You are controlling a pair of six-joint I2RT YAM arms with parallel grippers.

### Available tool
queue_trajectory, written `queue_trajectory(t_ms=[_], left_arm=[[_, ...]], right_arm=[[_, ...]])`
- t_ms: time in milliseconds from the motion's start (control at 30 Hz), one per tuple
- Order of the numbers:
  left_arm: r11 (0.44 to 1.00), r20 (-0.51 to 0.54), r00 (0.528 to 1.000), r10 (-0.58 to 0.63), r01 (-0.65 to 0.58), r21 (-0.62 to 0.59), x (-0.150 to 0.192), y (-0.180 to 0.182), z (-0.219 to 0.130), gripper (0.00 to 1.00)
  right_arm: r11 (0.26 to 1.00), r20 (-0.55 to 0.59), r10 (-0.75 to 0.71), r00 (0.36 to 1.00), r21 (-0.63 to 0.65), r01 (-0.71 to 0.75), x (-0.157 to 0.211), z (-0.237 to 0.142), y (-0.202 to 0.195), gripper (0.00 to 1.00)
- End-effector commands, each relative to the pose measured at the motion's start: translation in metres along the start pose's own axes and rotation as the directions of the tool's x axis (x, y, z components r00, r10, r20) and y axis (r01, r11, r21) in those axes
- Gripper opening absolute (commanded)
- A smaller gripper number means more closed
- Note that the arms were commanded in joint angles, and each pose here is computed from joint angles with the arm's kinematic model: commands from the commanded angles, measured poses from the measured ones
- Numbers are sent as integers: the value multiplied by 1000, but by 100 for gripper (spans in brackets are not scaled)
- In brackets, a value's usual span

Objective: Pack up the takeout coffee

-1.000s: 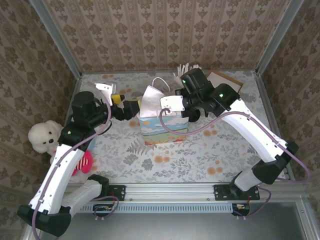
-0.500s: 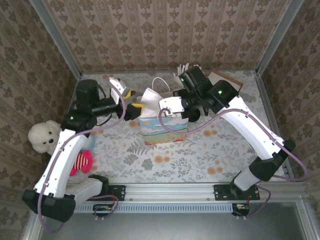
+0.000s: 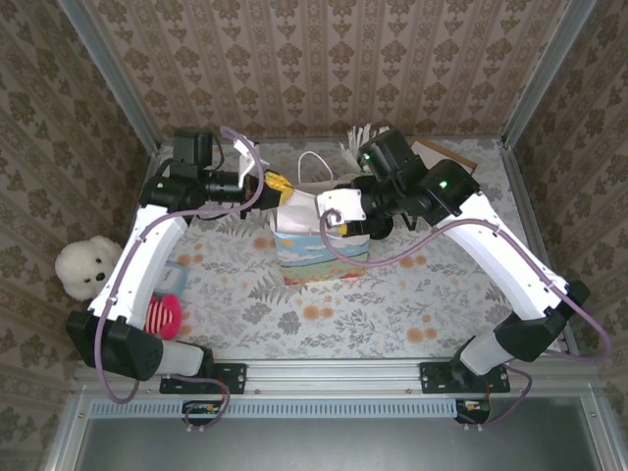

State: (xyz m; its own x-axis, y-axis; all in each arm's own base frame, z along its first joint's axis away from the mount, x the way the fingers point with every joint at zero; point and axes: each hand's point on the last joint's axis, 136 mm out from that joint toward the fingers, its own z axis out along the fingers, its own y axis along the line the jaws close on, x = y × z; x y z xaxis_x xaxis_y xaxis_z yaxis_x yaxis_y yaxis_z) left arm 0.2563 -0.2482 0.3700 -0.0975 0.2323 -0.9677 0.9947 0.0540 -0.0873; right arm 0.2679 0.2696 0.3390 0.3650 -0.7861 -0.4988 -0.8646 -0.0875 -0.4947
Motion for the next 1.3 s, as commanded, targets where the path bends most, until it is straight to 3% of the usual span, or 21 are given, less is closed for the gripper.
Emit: queue_trajectory(t_ms=[0, 33, 100, 367, 533, 667, 733, 800, 933, 1033, 1267], left_arm=[[997, 50, 998, 26, -29, 75, -13, -19, -4, 0], [997, 47, 998, 29, -32, 75, -11, -20, -4, 0], [996, 51, 998, 41, -45, 76, -10, -24, -4, 0], [996, 44, 999, 28, -32, 89, -9, -36, -4, 0], [996, 41, 999, 32, -36, 87, -7, -38, -4, 0], [996, 40, 999, 35, -39, 84, -7, -36, -3, 0], [995, 41, 999, 34, -38, 89, -7, -36, -4, 0], [995, 39, 998, 40, -44, 95, -6, -38, -4, 0], [998, 12, 999, 38, -38, 59, -1, -33, -4, 0], [998, 2, 999, 37, -37, 49, 2, -30, -3, 0], [995, 14, 998, 60, -61, 73, -1, -33, -1, 0]], right_arm=[[972, 239, 233, 943, -20, -235, -33, -47, -16, 69], [956, 277, 289, 916, -38, -290, -35, -52, -20, 76], [938, 319, 343, 884, -67, -339, -37, -54, -22, 79], [917, 212, 398, 892, -81, -390, -10, -19, -20, 80], [898, 154, 439, 885, -101, -428, 0, 0, -28, 75], [888, 113, 434, 894, -223, -403, -2, 6, -16, 60], [878, 96, 428, 899, -279, -388, -1, 8, -8, 60], [876, 95, 440, 893, -263, -404, 1, 10, -15, 63], [866, 228, 493, 840, -220, -449, -9, -20, -43, 71], [887, 263, 461, 847, -158, -434, -12, -33, -52, 75], [884, 218, 465, 858, -166, -437, 0, -12, -54, 70]])
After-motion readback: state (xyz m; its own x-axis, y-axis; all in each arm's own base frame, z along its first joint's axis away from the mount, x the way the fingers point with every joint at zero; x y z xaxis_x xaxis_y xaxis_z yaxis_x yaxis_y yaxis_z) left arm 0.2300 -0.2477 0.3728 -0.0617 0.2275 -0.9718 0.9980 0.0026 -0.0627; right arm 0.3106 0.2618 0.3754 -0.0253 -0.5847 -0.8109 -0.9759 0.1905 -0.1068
